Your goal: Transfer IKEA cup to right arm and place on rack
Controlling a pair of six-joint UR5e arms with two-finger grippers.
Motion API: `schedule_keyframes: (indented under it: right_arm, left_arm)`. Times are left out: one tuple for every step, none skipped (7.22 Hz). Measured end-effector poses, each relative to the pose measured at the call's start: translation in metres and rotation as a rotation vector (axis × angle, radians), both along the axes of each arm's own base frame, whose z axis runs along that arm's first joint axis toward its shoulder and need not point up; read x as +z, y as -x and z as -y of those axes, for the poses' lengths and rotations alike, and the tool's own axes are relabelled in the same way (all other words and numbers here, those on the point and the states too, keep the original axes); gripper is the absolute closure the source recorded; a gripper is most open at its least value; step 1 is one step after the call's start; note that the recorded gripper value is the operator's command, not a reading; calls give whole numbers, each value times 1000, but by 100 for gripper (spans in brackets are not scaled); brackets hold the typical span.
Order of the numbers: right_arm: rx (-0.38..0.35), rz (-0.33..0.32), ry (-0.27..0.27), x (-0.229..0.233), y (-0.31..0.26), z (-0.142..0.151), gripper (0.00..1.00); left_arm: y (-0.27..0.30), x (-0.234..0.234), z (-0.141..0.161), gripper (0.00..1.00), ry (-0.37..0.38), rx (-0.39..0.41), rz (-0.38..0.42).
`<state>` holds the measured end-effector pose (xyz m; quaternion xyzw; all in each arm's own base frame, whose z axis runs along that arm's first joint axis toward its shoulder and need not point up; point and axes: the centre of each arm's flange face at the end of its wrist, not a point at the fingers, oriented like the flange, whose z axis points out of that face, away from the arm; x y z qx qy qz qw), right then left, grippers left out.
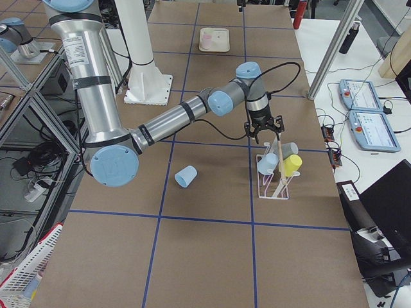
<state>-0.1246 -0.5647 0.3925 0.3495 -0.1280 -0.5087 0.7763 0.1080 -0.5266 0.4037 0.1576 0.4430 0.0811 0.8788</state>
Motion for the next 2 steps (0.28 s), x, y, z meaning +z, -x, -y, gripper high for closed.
schedule_keyframes:
  right_arm:
    - [171, 206, 73, -19, -1, -1, 5]
    - [300, 377, 129, -36, -2, -3, 3]
  left_arm:
    - [0, -1, 0, 0, -6, -2, 2]
    - [1, -4, 2, 0, -21, -9, 8]
